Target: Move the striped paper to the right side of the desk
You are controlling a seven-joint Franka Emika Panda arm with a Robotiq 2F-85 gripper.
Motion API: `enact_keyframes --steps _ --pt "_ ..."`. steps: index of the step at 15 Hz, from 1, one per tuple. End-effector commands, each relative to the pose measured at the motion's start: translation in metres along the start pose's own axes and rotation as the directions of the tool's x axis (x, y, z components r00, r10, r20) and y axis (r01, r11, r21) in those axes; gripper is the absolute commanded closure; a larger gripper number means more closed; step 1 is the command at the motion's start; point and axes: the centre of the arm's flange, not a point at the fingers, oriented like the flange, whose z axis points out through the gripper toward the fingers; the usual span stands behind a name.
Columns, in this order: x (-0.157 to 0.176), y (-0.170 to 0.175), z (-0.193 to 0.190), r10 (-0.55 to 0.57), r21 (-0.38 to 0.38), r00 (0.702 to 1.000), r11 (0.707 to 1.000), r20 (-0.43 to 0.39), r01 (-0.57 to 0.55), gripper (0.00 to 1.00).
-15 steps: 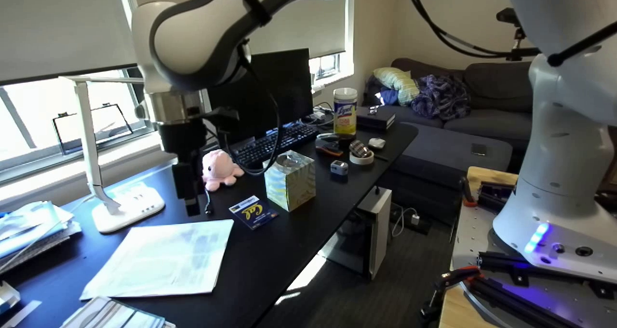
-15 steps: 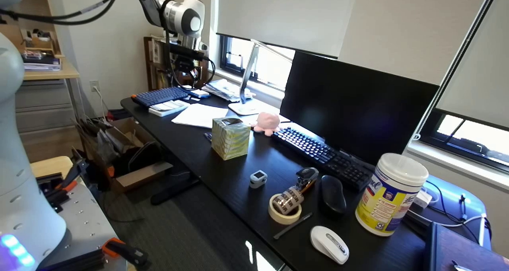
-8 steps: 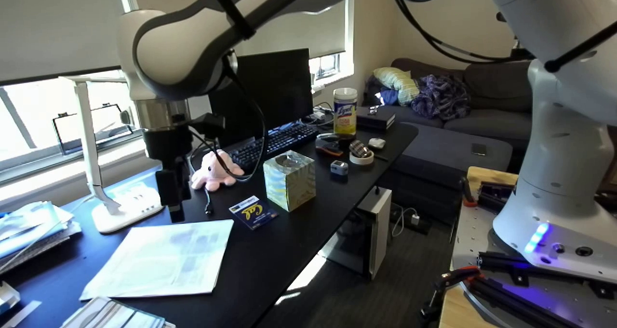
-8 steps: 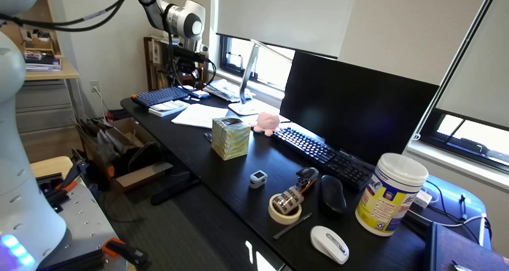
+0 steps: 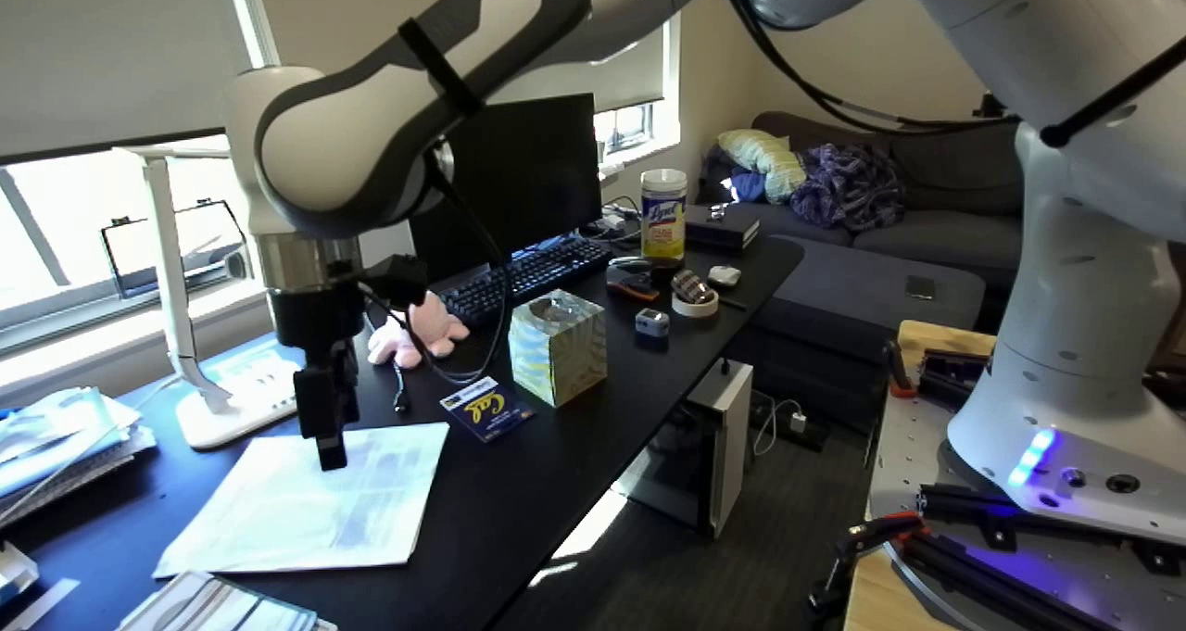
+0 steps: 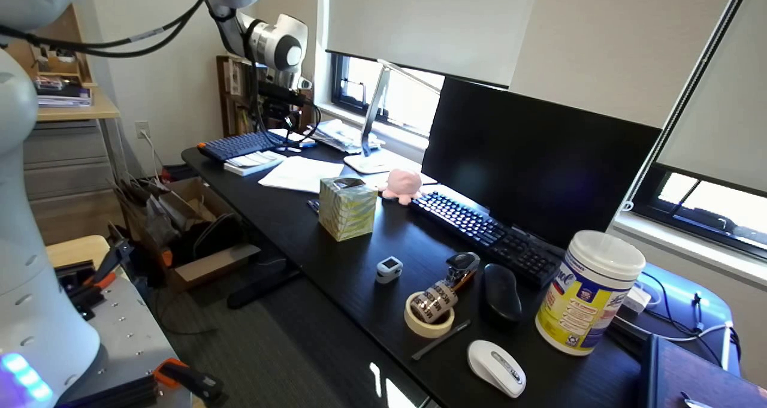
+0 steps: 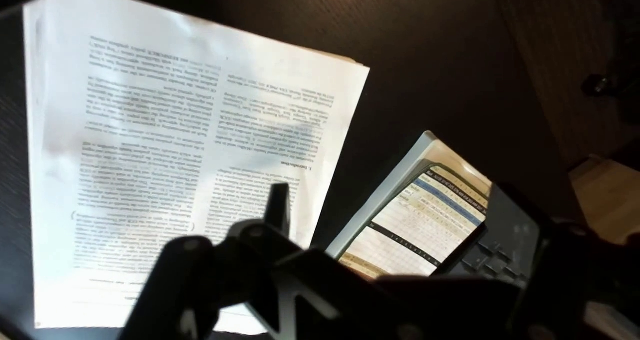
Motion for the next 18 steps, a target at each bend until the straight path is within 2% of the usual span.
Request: enact_keyframes --steps 1,4,9,14,18 --pt "0.022 0.002 0.031 -0.021 0.068 0.998 0.997 -0.066 0.025 0.0" --pt "0.029 0.001 0.055 -0.016 0.096 0.991 0.995 -0.133 0.029 0.0" --pt "0.053 0.003 0.09 -0.035 0.194 0.976 0.978 -0.213 0.078 0.0" --pt "0.066 0.009 0.109 -0.055 0.278 0.97 0.953 -0.236 0.121 0.0" --pt "0.066 0.013 0.127 -0.037 0.353 0.975 0.928 -0.22 0.115 0.0"
